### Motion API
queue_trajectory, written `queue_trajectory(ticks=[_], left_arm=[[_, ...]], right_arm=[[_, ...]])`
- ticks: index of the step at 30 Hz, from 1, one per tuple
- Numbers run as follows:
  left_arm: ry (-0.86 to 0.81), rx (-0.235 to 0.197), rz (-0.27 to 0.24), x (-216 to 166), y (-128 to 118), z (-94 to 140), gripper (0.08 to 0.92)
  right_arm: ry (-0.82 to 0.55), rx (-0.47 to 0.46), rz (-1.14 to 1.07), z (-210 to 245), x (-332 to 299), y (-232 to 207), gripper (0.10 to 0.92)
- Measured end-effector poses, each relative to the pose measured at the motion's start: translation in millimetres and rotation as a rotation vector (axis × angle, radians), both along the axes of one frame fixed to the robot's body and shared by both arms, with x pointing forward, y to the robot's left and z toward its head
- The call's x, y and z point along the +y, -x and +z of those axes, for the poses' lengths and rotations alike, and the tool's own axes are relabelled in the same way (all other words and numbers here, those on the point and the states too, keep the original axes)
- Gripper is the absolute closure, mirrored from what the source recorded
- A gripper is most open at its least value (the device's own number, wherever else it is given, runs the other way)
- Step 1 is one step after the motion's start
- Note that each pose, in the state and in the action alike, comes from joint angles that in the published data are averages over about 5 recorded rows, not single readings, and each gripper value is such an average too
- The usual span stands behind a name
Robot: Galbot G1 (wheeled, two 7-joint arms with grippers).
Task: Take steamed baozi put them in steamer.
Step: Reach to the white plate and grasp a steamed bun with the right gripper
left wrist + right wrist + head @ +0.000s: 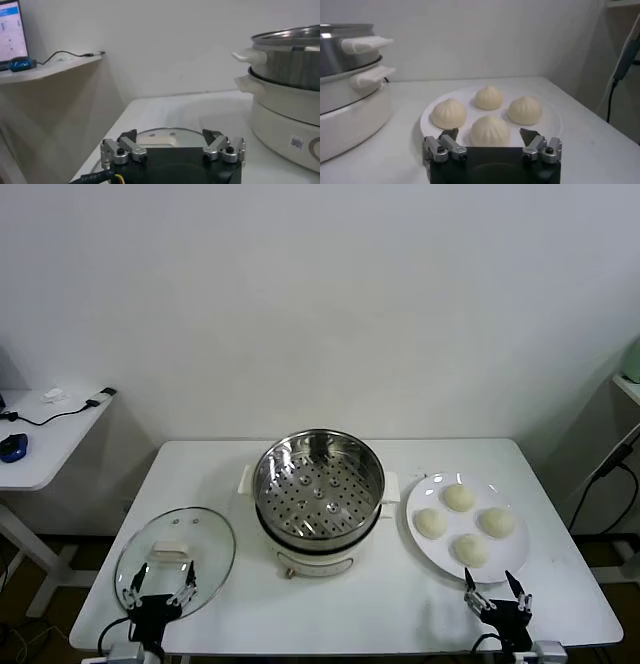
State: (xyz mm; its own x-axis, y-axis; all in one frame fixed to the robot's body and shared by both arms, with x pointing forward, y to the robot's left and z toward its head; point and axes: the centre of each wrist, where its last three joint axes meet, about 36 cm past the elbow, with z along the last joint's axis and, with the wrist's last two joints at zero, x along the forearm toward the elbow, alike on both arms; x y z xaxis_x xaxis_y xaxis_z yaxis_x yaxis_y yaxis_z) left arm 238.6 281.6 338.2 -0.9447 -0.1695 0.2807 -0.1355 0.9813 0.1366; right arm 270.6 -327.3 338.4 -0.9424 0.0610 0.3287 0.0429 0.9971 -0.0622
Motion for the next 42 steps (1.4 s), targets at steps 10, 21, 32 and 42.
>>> queue_trajectory(ticks=[10,21,32,42], left_arm=[[-0.010,-0.008,-0.009,1.9,-2.9,0.6,0.177],[-0.019,-0.014,-0.024,3.4,-4.2,-3.0,0.177],[-0.019,-0.017,-0.014,4.6,-5.0,-5.6,0.177],[-0.031,-0.024,-0.008,7.5,-4.5,-9.0,0.177]], right_arm=[[0.176,-0.055,0.120,54.6,-28.1,-92.8,0.200],[0.487,0.044,0.554,117.7,-85.8,-208.2,0.200],[0.692,0.359,1.049,159.3,-123.1,-293.5,0.200],[0.803,0.642,1.215,180.2,-119.1,-356.3,0.200]])
